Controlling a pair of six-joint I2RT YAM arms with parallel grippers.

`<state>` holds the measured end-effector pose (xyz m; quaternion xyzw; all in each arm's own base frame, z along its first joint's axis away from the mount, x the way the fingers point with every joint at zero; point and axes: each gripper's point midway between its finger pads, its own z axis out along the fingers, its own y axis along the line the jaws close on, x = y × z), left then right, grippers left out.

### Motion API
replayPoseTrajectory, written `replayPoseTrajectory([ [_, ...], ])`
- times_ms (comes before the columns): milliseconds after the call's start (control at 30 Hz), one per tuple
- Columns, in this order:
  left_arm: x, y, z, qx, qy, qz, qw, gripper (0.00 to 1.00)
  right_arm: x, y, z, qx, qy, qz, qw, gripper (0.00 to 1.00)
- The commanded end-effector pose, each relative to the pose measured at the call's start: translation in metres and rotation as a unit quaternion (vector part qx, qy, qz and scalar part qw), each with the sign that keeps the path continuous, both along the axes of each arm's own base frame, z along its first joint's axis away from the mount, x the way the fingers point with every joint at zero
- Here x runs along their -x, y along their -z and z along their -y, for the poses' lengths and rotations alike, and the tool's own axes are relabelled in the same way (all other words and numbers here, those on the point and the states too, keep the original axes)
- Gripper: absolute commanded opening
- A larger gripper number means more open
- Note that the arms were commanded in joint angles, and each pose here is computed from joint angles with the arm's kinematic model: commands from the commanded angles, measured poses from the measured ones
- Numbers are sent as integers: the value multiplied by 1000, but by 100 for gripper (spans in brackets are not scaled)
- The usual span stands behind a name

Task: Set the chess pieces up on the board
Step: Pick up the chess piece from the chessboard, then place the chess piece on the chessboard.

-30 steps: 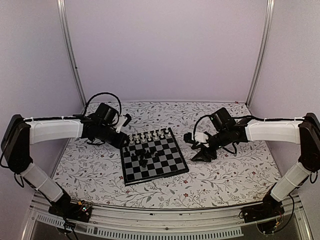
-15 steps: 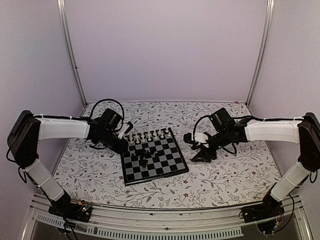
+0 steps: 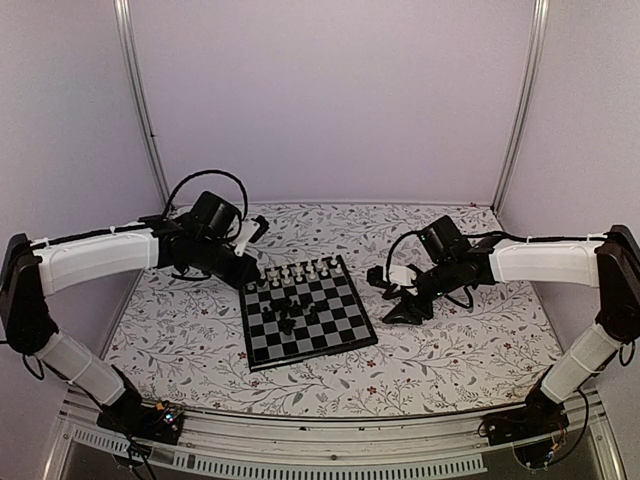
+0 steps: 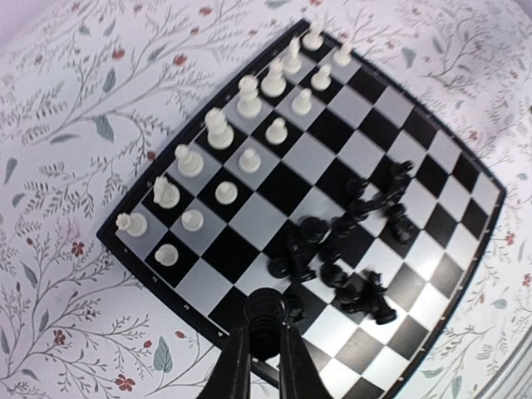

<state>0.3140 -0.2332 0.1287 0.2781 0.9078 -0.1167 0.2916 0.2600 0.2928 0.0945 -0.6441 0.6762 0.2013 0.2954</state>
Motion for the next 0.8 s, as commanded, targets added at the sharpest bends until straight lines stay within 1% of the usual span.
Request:
replayPoseTrajectory([
  [0, 17, -44, 30, 29, 37, 26, 999, 7, 2, 8, 0, 4, -4, -4, 1000, 60],
  [133, 41, -48, 66, 30, 89, 14, 995, 7, 2, 7, 0, 3, -3, -4, 1000, 60],
  [333, 73, -24, 105, 4, 158, -24, 987, 6, 1, 4, 1, 2, -1, 2, 1000, 59],
  [467, 88, -4, 115, -18, 189, -46, 981, 6, 1, 3, 2, 3, 0, 5, 1000, 59],
  [600, 97, 16, 112, -41, 202, -71, 976, 6, 1, 3, 3, 3, 0, 5, 1000, 59],
  [767, 105, 26, 115, -40, 216, -87, 972, 6, 1, 5, 3, 6, -1, 5, 1000, 59],
])
